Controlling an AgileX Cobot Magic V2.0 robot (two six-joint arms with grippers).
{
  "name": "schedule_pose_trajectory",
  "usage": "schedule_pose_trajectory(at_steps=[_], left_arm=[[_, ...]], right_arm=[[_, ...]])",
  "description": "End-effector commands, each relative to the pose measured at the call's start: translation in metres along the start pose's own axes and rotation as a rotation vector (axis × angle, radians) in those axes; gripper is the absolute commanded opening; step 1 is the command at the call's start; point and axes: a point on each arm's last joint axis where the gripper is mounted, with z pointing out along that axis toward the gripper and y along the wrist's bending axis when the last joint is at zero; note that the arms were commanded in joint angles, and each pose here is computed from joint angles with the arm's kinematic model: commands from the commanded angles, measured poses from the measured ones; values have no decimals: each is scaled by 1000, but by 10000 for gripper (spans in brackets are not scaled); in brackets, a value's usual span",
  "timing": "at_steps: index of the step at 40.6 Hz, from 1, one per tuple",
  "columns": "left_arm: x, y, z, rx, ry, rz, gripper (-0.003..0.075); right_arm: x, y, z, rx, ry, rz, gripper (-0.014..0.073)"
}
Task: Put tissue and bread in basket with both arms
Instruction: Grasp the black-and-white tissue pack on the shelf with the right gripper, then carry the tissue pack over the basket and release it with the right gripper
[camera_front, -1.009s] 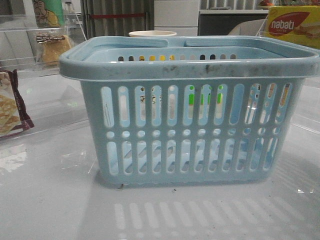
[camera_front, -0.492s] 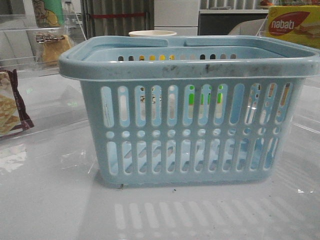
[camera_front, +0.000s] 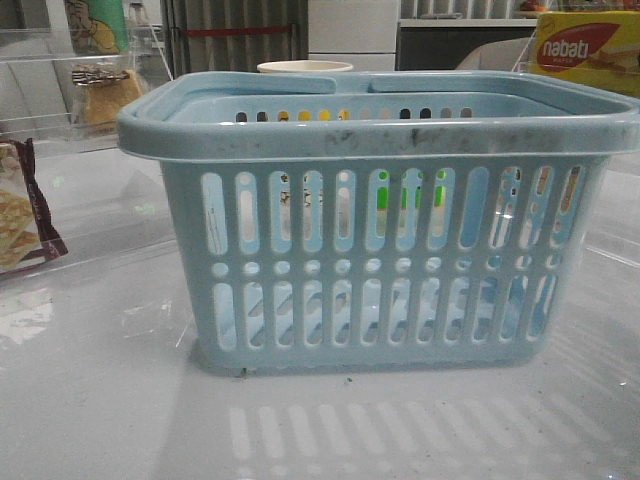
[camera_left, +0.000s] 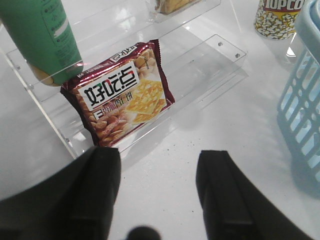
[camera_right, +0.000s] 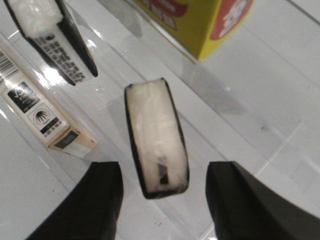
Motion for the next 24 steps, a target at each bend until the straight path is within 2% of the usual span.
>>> schedule_pose_trajectory(at_steps=[1,6,11,14,19,24], left_arm=[[-16,1,-5,-4,-114,-7,400],[-16,1,-5,-4,-114,-7,400],[-16,1,-5,-4,-116,-7,400],[-16,1,-5,-5,-122,-7,400],[-17,1,-5,-5,-127,-7,400],[-17,1,-5,-5,-127,-7,400]], right_arm=[[-25,-1,-21,-6,-162,-3,487],[-25,-1,-17,-7,-168,-3,442],[-26,-1,-18,-7,-177,-4,274],[-27,-1,-22,-8,-185,-5,214],[-31,3,-40,-18,-211,-9,193],[-38,12,-75,-39,-274,-23,193]])
